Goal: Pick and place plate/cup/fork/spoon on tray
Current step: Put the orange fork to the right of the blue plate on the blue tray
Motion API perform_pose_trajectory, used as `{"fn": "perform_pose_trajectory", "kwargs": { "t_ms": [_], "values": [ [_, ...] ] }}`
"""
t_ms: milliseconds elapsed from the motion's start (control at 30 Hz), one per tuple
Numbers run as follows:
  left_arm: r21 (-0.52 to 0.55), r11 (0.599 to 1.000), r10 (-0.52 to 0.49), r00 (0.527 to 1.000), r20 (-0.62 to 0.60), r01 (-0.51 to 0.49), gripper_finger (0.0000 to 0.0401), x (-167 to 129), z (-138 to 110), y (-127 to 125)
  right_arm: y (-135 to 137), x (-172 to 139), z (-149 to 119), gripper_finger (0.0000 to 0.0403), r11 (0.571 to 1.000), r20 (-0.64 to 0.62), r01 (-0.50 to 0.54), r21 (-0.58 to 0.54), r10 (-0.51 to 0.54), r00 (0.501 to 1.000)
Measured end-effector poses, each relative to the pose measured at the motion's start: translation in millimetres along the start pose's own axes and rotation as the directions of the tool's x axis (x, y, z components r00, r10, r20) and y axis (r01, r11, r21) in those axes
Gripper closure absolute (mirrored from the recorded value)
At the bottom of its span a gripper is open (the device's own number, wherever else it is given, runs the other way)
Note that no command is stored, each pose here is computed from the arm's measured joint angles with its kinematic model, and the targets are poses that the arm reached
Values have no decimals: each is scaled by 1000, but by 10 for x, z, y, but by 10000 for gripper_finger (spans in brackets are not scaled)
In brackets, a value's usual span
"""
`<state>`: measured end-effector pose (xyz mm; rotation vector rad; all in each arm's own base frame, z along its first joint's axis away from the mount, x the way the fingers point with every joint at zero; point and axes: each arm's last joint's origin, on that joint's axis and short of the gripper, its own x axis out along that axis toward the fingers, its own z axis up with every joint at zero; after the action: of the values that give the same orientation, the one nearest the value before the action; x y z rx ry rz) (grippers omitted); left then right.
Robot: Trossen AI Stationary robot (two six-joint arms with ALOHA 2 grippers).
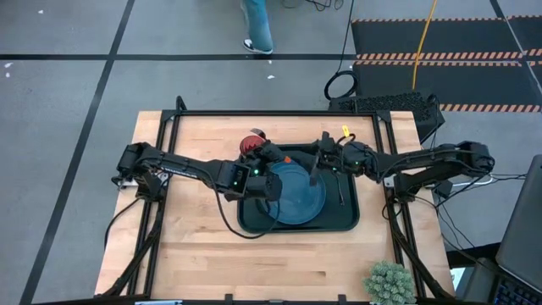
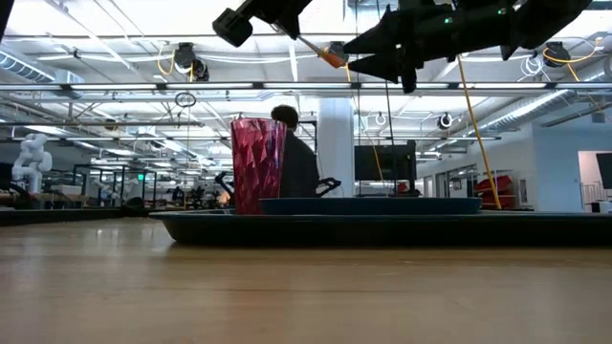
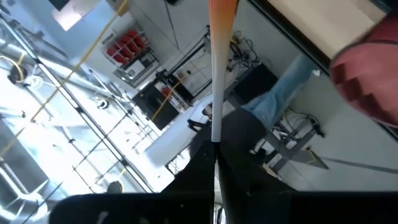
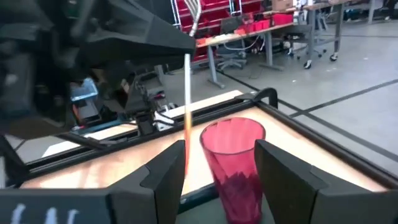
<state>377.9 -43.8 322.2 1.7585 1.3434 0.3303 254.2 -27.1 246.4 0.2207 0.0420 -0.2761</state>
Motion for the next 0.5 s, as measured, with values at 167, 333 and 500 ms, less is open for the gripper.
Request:
{"fn": "perform_pose_trajectory", "kwargs": {
  "t_ms": [167,333,500],
  "values": [
    [10,1000,24,1000,10,-24,398,-1,15,52,-9,56,-38,220,999,-4,-40,-7,40,999],
    [-10,999,32,999,12,-32,398,-2,18,71,8,79,-32,220,997,20,-79,-5,79,997],
    [-38,999,38,999,28,-37,398,-22,33,78,7,78,-28,220,997,24,-79,-7,79,997]
  ]
}}
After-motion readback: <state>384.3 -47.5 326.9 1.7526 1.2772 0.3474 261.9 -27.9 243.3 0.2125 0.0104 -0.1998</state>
